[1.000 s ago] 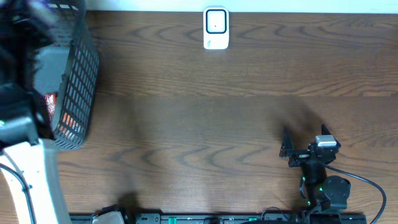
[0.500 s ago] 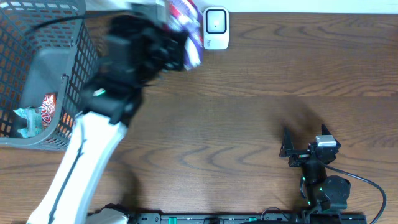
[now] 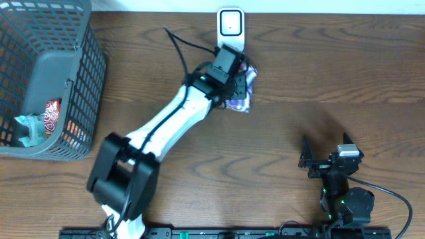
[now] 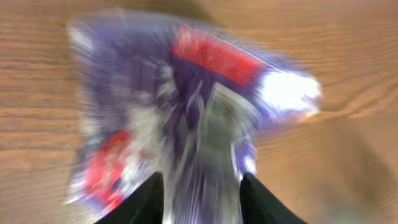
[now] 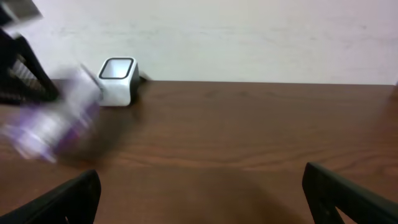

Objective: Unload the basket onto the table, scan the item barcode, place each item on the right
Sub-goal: 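Lift the purple box out and carry it to the white scanner, then release the purple box on the table beside the scanner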

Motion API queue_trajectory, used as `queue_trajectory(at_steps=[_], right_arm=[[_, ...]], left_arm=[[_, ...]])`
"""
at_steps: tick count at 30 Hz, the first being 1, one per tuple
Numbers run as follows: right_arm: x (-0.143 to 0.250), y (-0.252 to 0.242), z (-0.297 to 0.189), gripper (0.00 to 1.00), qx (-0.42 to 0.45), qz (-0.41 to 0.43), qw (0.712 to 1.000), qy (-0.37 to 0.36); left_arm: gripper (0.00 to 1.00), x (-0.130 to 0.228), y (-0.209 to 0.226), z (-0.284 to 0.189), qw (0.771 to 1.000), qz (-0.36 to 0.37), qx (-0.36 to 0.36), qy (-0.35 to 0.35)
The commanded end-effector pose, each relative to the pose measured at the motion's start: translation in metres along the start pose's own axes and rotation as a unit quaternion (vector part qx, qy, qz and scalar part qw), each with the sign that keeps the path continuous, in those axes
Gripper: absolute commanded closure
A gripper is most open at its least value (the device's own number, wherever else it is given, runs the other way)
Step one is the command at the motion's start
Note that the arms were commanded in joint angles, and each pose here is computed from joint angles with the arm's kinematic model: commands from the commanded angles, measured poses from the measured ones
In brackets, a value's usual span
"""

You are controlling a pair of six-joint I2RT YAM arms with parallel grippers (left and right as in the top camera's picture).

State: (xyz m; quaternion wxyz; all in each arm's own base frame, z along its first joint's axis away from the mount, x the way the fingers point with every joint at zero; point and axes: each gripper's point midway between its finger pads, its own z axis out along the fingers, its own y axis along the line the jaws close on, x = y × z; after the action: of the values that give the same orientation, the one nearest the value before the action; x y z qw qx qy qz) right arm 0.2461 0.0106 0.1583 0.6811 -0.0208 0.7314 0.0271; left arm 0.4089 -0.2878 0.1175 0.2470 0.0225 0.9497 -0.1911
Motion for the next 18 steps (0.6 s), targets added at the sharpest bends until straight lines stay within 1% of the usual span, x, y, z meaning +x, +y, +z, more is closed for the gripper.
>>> queue_trajectory(at_steps=[1, 4, 5, 6, 7, 10, 12, 15, 18], right_arm=[[0.001, 0.003, 0.000, 0.01, -0.007, -0.007, 1.000, 0.000], [0.001, 0.003, 0.000, 0.01, -0.007, -0.007, 1.000, 0.000], [0.001, 0.003, 0.000, 0.01, -0.007, -0.007, 1.000, 0.000], [0.001, 0.003, 0.000, 0.01, -0.007, -0.007, 1.000, 0.000], [0.001, 0.003, 0.000, 0.01, -0.007, -0.007, 1.000, 0.000], [0.001, 0.003, 0.000, 0.01, -0.008, -0.007, 1.000, 0.000], [0.001, 0.003, 0.000, 0.01, -0.008, -0.007, 1.000, 0.000], [0.001, 0.003, 0.000, 0.01, -0.007, -0.007, 1.000, 0.000], [0.001, 0.003, 0.000, 0.01, -0.007, -0.007, 1.000, 0.000]], left_arm=[[0.59, -0.009, -0.002, 0.004, 1.000, 0.007, -0.008, -0.022], [0.53, -0.027, -0.009, -0.007, 0.998, 0.026, 0.007, -0.054], [0.49, -0.036, -0.011, -0.014, 0.997, 0.031, 0.014, -0.070], [0.43, -0.046, -0.013, -0.024, 0.995, 0.038, 0.020, -0.088], [0.40, -0.058, -0.015, -0.037, 0.993, 0.046, 0.026, -0.107], [0.39, -0.097, -0.010, -0.088, 0.982, 0.068, 0.031, -0.176], [0.39, -0.122, 0.008, -0.125, 0.973, 0.051, 0.012, -0.223], [0.37, -0.153, 0.052, -0.182, 0.956, 0.013, -0.035, -0.292], [0.27, -0.177, 0.109, -0.247, 0.929, -0.034, -0.083, -0.359]])
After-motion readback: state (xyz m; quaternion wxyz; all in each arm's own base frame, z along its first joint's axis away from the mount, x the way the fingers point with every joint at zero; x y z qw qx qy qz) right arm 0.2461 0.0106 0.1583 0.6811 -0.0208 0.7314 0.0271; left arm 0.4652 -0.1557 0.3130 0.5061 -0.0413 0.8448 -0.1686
